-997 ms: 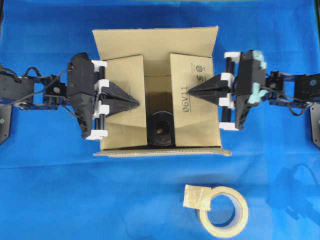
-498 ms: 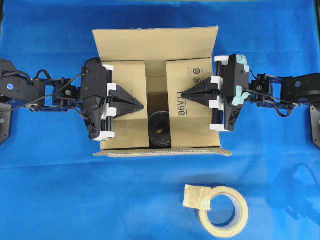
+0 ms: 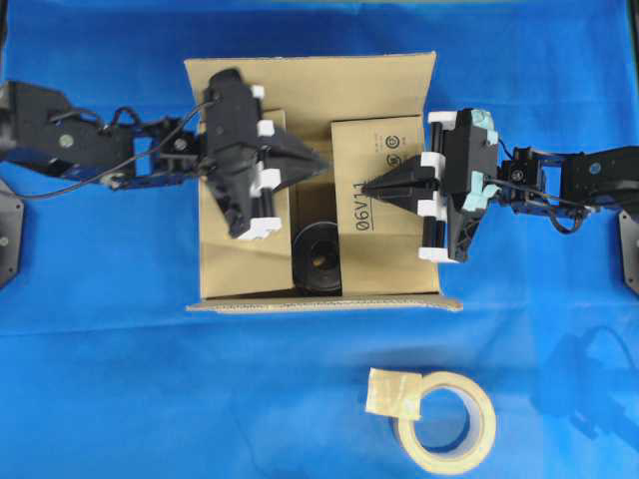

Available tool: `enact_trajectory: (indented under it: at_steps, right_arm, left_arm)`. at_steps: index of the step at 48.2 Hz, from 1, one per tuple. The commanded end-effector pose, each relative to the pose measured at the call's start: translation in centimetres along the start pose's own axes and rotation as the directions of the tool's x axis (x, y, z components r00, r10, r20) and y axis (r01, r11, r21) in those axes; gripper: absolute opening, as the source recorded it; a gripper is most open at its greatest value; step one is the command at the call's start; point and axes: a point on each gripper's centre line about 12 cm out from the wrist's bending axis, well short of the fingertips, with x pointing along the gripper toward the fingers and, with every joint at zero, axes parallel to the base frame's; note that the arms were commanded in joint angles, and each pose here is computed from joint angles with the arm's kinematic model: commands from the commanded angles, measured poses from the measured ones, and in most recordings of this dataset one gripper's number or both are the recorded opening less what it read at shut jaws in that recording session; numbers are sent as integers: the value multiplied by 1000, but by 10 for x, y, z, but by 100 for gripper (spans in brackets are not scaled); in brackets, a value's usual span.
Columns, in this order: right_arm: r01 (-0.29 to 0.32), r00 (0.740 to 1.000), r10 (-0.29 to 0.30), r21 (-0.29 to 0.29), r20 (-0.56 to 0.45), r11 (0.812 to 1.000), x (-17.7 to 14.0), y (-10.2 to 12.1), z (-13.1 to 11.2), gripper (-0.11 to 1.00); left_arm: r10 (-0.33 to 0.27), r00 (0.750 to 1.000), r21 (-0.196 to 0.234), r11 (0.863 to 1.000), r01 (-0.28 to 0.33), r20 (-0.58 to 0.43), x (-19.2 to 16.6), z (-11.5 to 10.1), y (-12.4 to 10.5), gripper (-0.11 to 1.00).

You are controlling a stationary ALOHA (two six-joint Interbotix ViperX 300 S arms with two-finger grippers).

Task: Close the cardboard box.
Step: 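Hold the side flaps down with both grippers over the box, then move the right gripper down to the front flap edge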

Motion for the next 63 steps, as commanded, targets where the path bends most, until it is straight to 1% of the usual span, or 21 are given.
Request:
enact_trajectory:
  at_steps: [1, 4, 9, 19, 29, 46, 55, 63]
  right_arm:
    - [-4, 999, 4, 4, 33, 1000, 1, 2, 10, 0]
    - [-4, 999, 4, 4, 33, 1000, 1, 2, 10, 0]
    - [-4, 999, 4, 4, 33, 1000, 1, 2, 10, 0]
    - [-7, 999, 7, 3, 35, 1000, 1, 3, 10, 0]
    - [-8, 999, 8, 2, 38, 1000, 1, 3, 11, 0]
    - [-14, 999, 14, 1, 37, 1000, 1, 6, 11, 0]
    - [-14, 999, 14, 1, 34, 1000, 0, 6, 10, 0]
    - [-18, 998, 18, 2, 54, 1000, -4, 7, 17, 0]
  left_arm:
    - [16, 999, 21, 1000, -17, 48, 6, 20, 7, 0]
    - [23, 998, 45, 999, -26, 51, 9, 23, 10, 0]
    - [44, 998, 58, 997, -47, 50, 14, 23, 19, 0]
    - [82, 996, 56, 995, -84, 35, 20, 16, 37, 0]
    - [101, 995, 49, 994, -102, 13, 26, 5, 46, 0]
    - [102, 995, 48, 994, -101, -13, 36, -12, 46, 0]
    - [102, 995, 48, 994, -101, -13, 35, -12, 46, 0]
    - [102, 995, 48, 994, -101, -11, 35, -12, 46, 0]
